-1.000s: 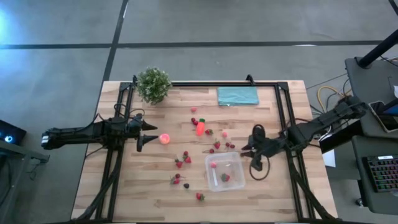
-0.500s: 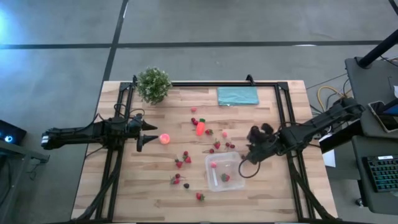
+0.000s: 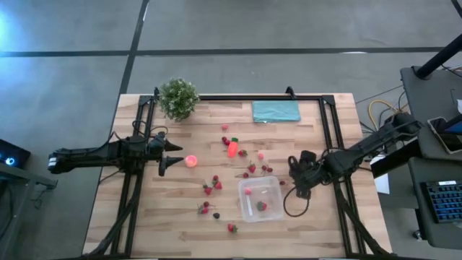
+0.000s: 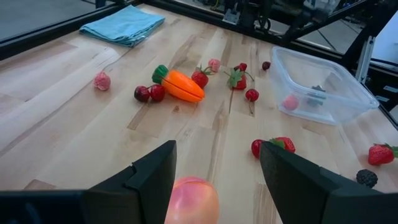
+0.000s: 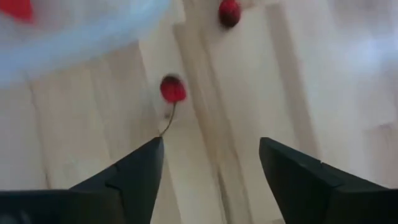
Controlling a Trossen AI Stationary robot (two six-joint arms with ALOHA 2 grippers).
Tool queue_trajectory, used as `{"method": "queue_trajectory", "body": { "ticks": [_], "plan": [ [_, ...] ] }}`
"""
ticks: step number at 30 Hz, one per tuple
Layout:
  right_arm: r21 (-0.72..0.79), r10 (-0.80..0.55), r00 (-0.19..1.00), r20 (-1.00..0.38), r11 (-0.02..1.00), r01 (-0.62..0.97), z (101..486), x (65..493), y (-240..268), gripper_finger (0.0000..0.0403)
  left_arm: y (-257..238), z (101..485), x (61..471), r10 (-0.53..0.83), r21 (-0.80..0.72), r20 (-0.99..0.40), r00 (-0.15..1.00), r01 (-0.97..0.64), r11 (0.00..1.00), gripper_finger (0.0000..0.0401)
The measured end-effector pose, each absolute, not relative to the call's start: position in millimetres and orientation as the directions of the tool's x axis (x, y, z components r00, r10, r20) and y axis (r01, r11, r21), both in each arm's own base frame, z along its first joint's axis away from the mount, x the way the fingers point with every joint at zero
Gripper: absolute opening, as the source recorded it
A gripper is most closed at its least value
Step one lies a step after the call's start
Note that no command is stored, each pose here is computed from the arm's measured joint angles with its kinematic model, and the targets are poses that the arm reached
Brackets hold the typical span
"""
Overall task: Pick and placing Produce into tupperware
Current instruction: Put the red cherry into the transparent container
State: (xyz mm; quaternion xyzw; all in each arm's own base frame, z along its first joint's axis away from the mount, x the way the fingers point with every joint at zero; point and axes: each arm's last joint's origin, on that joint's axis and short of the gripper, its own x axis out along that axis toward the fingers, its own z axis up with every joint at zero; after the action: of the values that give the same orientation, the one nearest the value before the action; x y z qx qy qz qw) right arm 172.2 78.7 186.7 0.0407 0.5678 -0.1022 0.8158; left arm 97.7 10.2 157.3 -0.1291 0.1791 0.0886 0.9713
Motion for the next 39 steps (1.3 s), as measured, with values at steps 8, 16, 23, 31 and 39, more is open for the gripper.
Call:
{"method": "queue_trajectory", "body": {
  "ticks": [8,16,23,31,39],
  "plan": [
    [0.015,-0.045,0.383,-0.923,0.988,0.151,160,186,86,0.0266,10,157,98,0.126,-0.219,-0.370,0.920,-0.218,0.951,0.0217],
    [-0.046,-0.081,0.360,-0.929,0.993,0.106,134,192,87,0.0254,10,157,98,0.126,-0.219,-0.370,0.920,-0.218,0.951,0.0217],
    [-0.030,-0.084,0.415,-0.906,0.990,0.135,129,205,82,0.0235,10,157,98,0.126,-0.219,-0.370,0.920,-0.218,0.951,0.0217],
    [-0.042,-0.081,0.407,-0.910,0.994,0.102,129,206,80,0.0203,10,157,98,0.126,-0.219,-0.372,0.920,-0.218,0.951,0.0217],
    [-0.037,-0.074,0.404,-0.912,0.994,0.099,129,206,80,0.0133,10,157,98,0.126,-0.219,-0.371,0.920,-0.218,0.951,0.0217]
  ]
}}
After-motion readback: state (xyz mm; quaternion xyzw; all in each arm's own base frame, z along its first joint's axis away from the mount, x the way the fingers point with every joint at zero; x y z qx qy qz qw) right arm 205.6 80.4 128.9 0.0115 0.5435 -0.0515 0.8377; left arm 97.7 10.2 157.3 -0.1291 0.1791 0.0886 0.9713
